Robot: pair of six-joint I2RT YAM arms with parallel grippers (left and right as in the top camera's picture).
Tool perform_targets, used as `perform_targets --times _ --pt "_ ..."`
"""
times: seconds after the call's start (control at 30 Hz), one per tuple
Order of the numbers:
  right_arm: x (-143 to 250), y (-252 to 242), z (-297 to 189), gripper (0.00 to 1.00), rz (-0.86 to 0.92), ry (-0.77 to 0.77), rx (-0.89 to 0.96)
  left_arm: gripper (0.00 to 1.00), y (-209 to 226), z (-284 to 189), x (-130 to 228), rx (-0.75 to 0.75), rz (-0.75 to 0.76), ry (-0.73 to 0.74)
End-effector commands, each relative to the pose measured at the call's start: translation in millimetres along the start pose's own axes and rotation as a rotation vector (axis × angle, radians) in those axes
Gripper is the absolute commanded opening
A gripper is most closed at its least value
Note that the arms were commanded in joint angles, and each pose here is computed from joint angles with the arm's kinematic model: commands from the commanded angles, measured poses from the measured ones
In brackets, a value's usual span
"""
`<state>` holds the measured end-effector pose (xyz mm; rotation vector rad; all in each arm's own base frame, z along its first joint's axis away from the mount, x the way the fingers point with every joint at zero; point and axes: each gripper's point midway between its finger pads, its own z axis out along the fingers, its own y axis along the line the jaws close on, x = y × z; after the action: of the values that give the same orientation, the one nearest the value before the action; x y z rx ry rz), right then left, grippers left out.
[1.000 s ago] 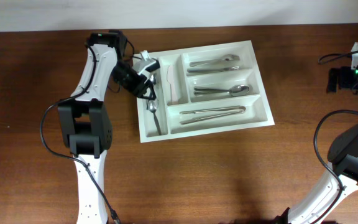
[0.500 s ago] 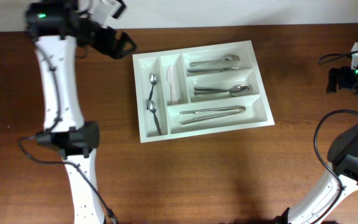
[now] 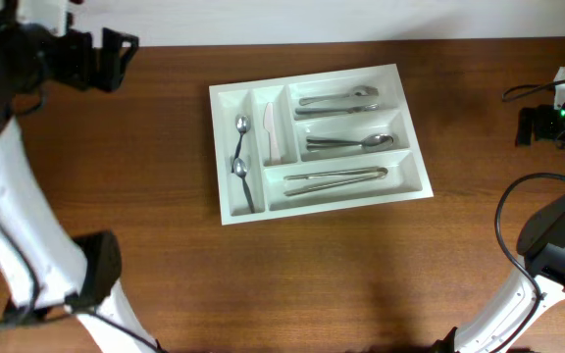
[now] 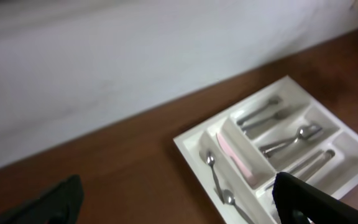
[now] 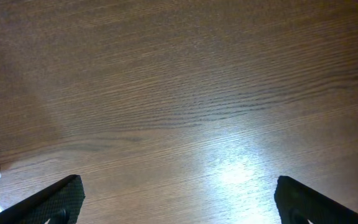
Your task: Pack container
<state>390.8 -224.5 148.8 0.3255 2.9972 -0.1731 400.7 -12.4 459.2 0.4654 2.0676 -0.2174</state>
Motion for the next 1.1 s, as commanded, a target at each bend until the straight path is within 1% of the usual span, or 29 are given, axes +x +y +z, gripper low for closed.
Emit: perform_targets --times 0.0,0.07,0.13,0.2,0.3,0.37,0.57,0.63,0.77,0.83,0.93,1.07 --pt "1.7 -0.8 4.0 0.99 0.016 0.009 -0.008 0.99 -17.0 -36.9 -5.7 -0.024 -0.013 -0.032" --pt "1.8 -0.8 4.0 0.99 0.016 0.009 -0.008 0.99 -32.5 -50.5 -1.6 0.012 -0.022 -0.024" --pt "1.7 -0.8 4.0 0.99 0.016 0.009 -0.008 0.99 -52.5 -67.3 13.9 0.042 -0.04 0.017" --pt "1.7 -0.8 4.0 0.99 0.016 0.009 -0.008 0.99 -68.8 -83.8 35.0 0.045 -0.053 0.063" --pt "1.7 -0.8 4.0 0.99 0.016 0.009 -0.008 0.99 -92.7 -112.7 65.3 0.041 -0.066 0.091" --pt "1.7 -0.8 4.0 0.99 0.016 0.009 -0.008 0.99 -115.7 -140.4 88.8 0.035 -0.076 0.076" --pt "1.7 -0.8 4.0 0.99 0.016 0.009 -0.008 0.99 -152.7 -187.4 123.8 -0.003 -0.166 -0.03" --pt "1.7 -0.8 4.0 0.99 0.016 0.009 -0.008 0.99 -159.0 -194.3 131.2 -0.01 -0.202 -0.06" --pt "1.7 -0.8 4.0 0.99 0.016 0.009 -0.008 0.99 -165.3 -198.5 139.9 -0.005 -0.38 -0.119" --pt "1.7 -0.8 4.0 0.99 0.016 0.009 -0.008 0.99 -166.1 -196.1 144.2 0.0 -0.421 -0.126" --pt "1.7 -0.8 4.0 0.99 0.016 0.009 -0.008 0.99 -164.8 -185.7 156.3 0.003 -0.443 -0.088" --pt "1.7 -0.8 4.0 0.99 0.016 0.009 -0.008 0.99 -164.8 -168.2 179.1 0.02 -0.496 0.014"
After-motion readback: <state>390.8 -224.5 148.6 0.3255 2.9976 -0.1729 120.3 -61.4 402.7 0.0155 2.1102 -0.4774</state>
